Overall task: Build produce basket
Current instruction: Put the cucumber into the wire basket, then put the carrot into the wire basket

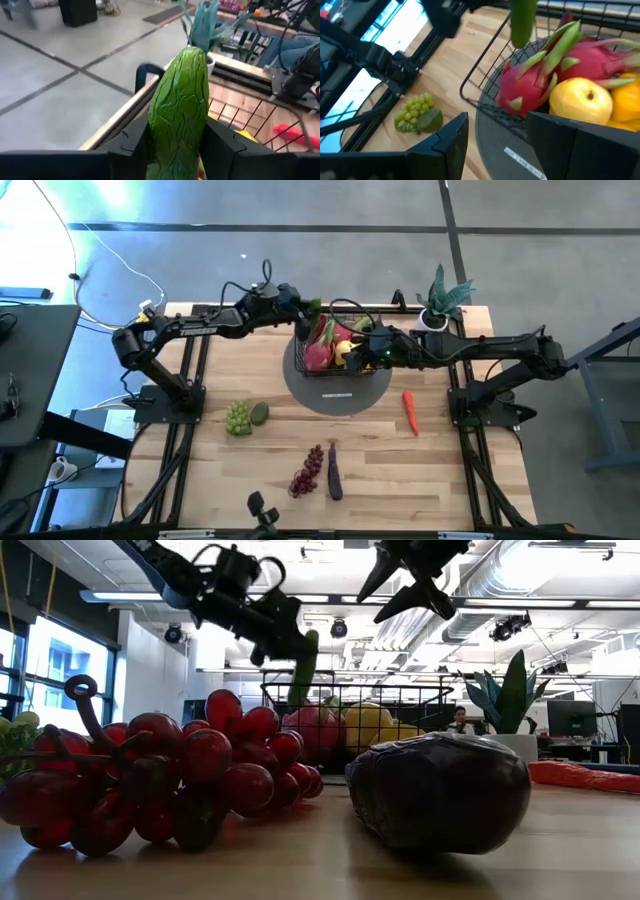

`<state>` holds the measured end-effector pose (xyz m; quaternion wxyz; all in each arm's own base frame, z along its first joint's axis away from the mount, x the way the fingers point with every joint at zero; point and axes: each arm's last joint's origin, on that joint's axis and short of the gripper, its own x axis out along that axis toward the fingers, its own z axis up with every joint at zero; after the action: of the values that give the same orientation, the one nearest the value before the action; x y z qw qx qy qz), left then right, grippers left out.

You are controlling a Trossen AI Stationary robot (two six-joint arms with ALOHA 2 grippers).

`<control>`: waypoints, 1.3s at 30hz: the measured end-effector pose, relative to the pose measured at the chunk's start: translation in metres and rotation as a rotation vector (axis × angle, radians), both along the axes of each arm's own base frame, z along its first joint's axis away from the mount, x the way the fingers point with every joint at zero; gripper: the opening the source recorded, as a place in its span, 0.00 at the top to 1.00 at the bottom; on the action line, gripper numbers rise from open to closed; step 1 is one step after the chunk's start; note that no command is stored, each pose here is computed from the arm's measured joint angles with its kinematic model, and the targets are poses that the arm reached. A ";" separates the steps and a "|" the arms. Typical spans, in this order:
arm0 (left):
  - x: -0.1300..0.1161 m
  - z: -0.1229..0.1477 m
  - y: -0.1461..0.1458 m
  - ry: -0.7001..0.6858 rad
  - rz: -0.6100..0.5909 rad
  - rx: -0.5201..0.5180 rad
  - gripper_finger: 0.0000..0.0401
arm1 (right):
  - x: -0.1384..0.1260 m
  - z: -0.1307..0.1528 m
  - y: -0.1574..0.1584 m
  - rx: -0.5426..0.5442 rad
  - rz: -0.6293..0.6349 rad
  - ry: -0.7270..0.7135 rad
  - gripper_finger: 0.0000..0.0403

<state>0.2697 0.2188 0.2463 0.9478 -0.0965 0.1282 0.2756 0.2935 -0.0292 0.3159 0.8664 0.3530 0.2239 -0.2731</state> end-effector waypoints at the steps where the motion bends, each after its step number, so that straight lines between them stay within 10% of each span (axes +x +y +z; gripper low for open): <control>1: 0.001 -0.003 0.001 0.005 0.002 -0.011 0.68 | 0.000 0.000 0.001 0.001 0.004 0.003 0.55; 24: -0.001 -0.020 0.013 0.056 0.070 -0.029 0.44 | -0.027 -0.024 0.036 0.166 -0.197 0.268 0.55; 39: -0.021 0.034 -0.010 0.007 0.038 0.110 0.43 | -0.041 -0.031 0.047 0.207 -0.225 0.407 0.55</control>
<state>0.2490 0.2084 0.2805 0.9458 -0.0459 0.1143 0.3006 0.2524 0.0177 0.2849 0.7269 0.4001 0.3799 -0.4089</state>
